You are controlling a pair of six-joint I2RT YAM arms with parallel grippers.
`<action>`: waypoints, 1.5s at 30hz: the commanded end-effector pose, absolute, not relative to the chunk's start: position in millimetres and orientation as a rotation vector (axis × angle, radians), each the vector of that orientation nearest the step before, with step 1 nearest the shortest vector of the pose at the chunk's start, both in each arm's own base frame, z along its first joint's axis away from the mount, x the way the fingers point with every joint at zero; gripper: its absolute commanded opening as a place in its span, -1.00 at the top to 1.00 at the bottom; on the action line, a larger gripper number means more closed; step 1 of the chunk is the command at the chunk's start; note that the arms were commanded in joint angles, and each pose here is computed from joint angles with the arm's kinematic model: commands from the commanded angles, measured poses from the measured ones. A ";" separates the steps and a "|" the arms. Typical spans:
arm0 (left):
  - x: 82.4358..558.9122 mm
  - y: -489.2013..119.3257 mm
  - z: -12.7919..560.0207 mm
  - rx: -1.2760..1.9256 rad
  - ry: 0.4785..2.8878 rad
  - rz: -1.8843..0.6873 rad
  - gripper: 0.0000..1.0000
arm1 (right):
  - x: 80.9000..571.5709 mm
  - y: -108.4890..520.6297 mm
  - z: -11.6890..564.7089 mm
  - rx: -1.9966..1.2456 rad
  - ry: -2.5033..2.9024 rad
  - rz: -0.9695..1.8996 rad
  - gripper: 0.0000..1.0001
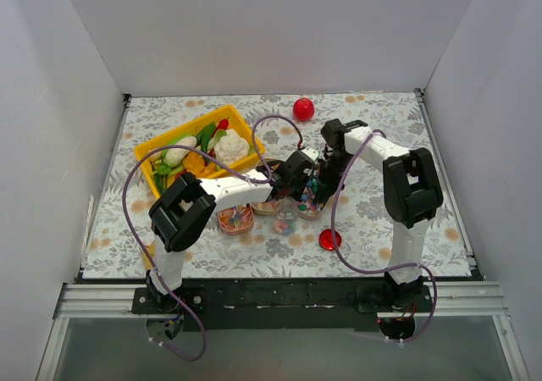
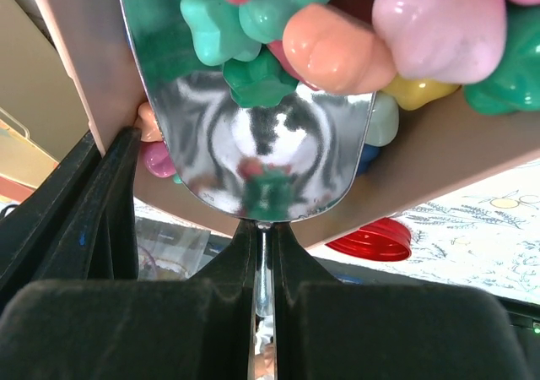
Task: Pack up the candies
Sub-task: Scoop the fake candies from the storage box.
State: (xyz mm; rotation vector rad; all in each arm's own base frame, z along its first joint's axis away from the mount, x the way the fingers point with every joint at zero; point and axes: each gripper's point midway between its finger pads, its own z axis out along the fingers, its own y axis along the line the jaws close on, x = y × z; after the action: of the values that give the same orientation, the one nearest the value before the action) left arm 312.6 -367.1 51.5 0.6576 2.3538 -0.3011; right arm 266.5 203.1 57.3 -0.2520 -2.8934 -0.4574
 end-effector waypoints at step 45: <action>336.8 -382.2 155.2 0.566 2.139 -0.384 0.03 | 275.5 180.8 115.1 -0.018 -3.366 -0.301 0.97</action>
State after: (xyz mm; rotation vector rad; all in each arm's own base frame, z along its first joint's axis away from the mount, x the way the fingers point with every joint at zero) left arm 324.6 -379.5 84.1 0.6308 2.2821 -0.3430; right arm 274.8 182.9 90.3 -0.0320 -3.3161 -0.2859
